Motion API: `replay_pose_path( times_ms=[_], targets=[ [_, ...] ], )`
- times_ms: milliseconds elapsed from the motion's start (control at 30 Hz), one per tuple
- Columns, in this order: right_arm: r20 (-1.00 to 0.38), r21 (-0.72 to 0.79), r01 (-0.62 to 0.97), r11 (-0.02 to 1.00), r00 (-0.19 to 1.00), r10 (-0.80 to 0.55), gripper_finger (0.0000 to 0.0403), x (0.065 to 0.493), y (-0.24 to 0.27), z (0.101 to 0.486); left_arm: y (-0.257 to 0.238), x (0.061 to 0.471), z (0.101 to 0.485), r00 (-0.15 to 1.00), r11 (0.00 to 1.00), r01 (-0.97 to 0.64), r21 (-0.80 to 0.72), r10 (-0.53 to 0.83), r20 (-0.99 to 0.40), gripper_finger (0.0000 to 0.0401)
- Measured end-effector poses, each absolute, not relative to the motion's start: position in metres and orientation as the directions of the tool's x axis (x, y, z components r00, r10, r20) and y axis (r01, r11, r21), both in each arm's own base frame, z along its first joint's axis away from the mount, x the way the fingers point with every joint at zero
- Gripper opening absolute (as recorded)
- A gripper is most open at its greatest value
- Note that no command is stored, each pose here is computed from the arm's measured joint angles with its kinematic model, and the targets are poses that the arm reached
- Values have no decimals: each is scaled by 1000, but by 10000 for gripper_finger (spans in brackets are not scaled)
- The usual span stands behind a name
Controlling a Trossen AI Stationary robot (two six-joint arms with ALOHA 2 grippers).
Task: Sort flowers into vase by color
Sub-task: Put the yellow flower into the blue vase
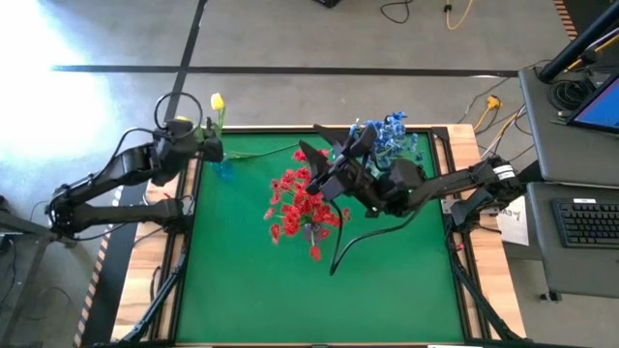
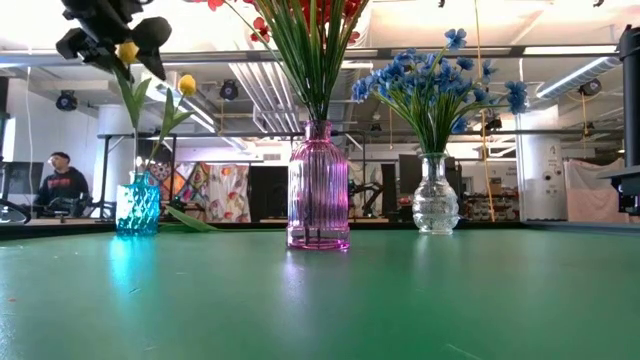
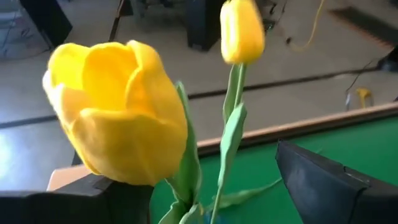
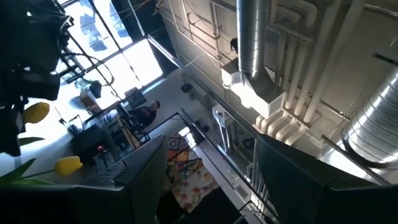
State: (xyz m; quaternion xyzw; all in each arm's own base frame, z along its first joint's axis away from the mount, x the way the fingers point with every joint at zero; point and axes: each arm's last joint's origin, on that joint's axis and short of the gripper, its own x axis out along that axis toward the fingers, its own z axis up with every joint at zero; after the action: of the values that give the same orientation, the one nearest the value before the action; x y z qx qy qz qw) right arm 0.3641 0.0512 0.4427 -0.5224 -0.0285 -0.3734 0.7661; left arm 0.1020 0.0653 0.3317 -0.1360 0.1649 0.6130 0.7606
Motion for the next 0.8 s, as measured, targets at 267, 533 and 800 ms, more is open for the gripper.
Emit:
replay_pose_path(
  times_ms=[267,533,800],
  targets=[
    [434,-780,599,181,726,-534,237,363,56,443,65,108,321,229,261,-965,-16,812,-537,320],
    [434,-782,597,179,727,-532,237,363,57,443,64,107,316,207,244,-970,-13,790,-577,322],
    [432,-770,611,187,713,-552,237,362,57,443,60,105,325,304,334,-940,-70,730,-611,322]
  ],
)
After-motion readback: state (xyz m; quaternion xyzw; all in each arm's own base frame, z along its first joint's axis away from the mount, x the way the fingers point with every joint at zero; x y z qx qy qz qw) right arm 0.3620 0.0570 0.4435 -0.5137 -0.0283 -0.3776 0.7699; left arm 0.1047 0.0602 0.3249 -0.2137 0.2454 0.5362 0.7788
